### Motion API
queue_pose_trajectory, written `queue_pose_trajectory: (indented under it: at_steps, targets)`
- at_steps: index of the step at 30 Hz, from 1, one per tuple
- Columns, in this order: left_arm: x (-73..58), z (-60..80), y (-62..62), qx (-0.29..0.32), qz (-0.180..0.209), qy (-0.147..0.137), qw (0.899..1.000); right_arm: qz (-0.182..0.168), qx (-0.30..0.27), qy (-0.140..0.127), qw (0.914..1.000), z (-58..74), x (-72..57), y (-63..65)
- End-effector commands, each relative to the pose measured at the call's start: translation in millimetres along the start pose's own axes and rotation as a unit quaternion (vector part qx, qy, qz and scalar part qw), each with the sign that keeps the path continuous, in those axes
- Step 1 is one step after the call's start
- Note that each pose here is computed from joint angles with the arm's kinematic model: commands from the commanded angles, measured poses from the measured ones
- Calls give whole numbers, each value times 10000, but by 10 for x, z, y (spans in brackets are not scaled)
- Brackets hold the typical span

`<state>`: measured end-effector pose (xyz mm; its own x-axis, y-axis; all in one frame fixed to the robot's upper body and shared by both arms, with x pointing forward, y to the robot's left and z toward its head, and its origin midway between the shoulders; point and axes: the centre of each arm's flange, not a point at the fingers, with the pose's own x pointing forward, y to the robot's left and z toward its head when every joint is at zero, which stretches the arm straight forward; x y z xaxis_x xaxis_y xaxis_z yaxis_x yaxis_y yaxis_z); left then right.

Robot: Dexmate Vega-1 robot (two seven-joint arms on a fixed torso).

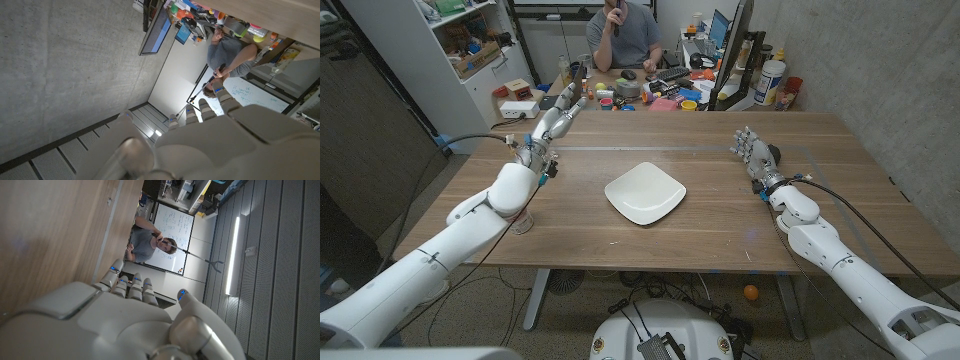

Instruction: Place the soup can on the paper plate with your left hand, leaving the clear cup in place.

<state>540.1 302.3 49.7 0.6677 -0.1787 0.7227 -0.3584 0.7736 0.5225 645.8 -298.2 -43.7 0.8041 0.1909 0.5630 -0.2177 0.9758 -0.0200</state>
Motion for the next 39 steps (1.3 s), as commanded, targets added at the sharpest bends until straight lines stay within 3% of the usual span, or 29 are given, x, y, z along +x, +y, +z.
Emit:
queue_pose_trajectory:
  at_steps: [1,11,19,27,35,39]
  targets:
    - [-169,346,233,772,189,-408,9960,-24,-46,-10,10000,7,-45,-49]
    - [-365,688,345,1478,130,-687,9865,13,-80,-24,10000,47,-44,-56]
    - [-496,967,516,1984,-115,-687,9776,39,-145,-36,9999,78,-45,-63]
    - [-650,1144,759,2617,-613,-311,9627,-12,-181,28,9998,57,-67,-115]
    - [-866,1303,929,3186,-475,120,9466,47,-203,43,9998,48,-20,-89]
    - [-976,1357,1005,3362,-450,473,9395,89,-220,36,9997,64,15,-71]
